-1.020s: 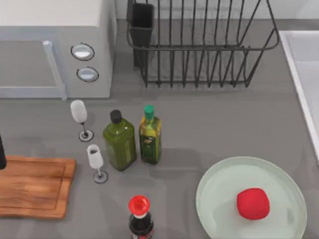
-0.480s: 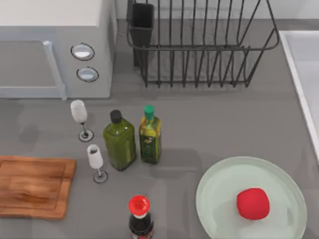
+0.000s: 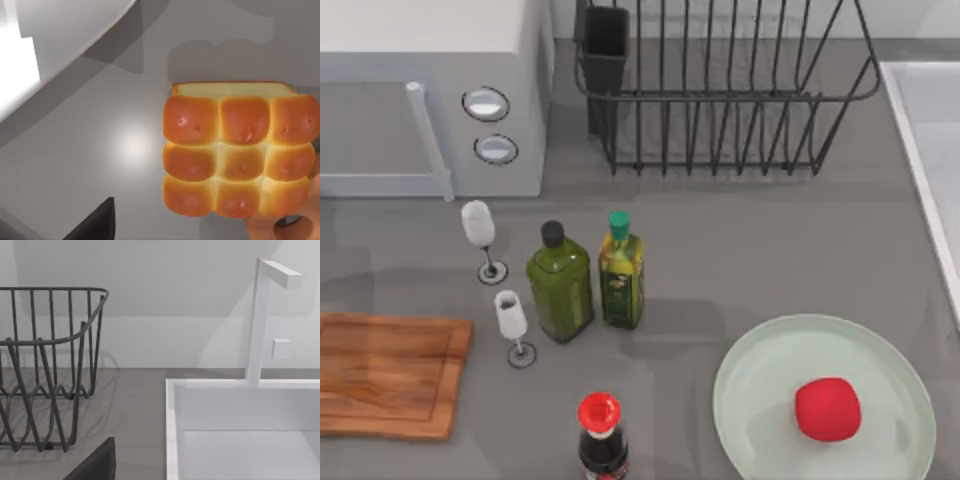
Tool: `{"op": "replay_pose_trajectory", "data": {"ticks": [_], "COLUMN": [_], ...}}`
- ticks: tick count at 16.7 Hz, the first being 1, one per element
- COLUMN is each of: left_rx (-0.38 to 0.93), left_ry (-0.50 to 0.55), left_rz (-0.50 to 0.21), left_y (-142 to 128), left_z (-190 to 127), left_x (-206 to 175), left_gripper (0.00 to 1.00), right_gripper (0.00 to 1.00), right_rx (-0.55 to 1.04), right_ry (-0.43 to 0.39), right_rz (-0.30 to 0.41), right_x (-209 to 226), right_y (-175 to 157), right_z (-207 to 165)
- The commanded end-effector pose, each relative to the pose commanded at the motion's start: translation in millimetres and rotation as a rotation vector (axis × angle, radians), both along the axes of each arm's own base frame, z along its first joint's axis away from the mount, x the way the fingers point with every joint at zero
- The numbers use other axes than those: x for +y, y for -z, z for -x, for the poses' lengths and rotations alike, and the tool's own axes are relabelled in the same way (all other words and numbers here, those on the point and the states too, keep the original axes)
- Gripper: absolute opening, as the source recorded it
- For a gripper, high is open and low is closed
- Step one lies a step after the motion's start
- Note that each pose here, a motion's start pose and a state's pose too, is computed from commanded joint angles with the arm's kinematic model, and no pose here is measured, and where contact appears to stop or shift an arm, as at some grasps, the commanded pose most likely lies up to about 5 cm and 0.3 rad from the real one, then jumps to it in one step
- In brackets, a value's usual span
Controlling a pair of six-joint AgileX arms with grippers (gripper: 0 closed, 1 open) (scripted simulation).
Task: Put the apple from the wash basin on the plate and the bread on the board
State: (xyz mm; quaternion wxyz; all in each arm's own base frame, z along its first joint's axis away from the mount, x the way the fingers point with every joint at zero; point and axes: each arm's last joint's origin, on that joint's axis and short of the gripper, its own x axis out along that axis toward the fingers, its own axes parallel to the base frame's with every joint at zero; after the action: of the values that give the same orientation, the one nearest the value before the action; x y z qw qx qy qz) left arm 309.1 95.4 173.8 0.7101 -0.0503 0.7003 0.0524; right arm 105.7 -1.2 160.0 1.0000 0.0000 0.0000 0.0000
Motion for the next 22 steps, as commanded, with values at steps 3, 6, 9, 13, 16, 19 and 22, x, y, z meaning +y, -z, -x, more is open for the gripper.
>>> {"op": "replay_pose_trajectory", "data": {"ticks": [3,6,9,13,16,19,22], "left_rx": [0.012,0.010,0.014,0.015,0.015,0.016,0.012], "left_ry": [-0.002,0.003,-0.002,-0.002,-0.002,-0.002,-0.002], "left_rz": [0.003,0.003,0.005,0.005,0.004,0.004,0.003], "left_y": [1.8,1.6,12.1,41.1,58.0,66.8,71.7], "left_z": [-1.7,-1.7,1.4,16.5,17.3,7.5,-1.8], "left_x": [1.5,-0.3,-1.2,-3.8,-3.3,-0.1,1.5], "left_gripper": [1.00,1.00,1.00,1.00,1.00,1.00,1.00], "right_gripper": [1.00,1.00,1.00,1.00,1.00,1.00,1.00], "right_rx": [0.000,0.000,0.000,0.000,0.000,0.000,0.000], "right_ry": [0.000,0.000,0.000,0.000,0.000,0.000,0.000], "right_rz": [0.000,0.000,0.000,0.000,0.000,0.000,0.000], "right_x": [0.0,0.0,0.0,0.0,0.0,0.0,0.0], "right_y": [0.0,0.0,0.0,0.0,0.0,0.0,0.0], "right_z": [0.0,0.0,0.0,0.0,0.0,0.0,0.0]}}
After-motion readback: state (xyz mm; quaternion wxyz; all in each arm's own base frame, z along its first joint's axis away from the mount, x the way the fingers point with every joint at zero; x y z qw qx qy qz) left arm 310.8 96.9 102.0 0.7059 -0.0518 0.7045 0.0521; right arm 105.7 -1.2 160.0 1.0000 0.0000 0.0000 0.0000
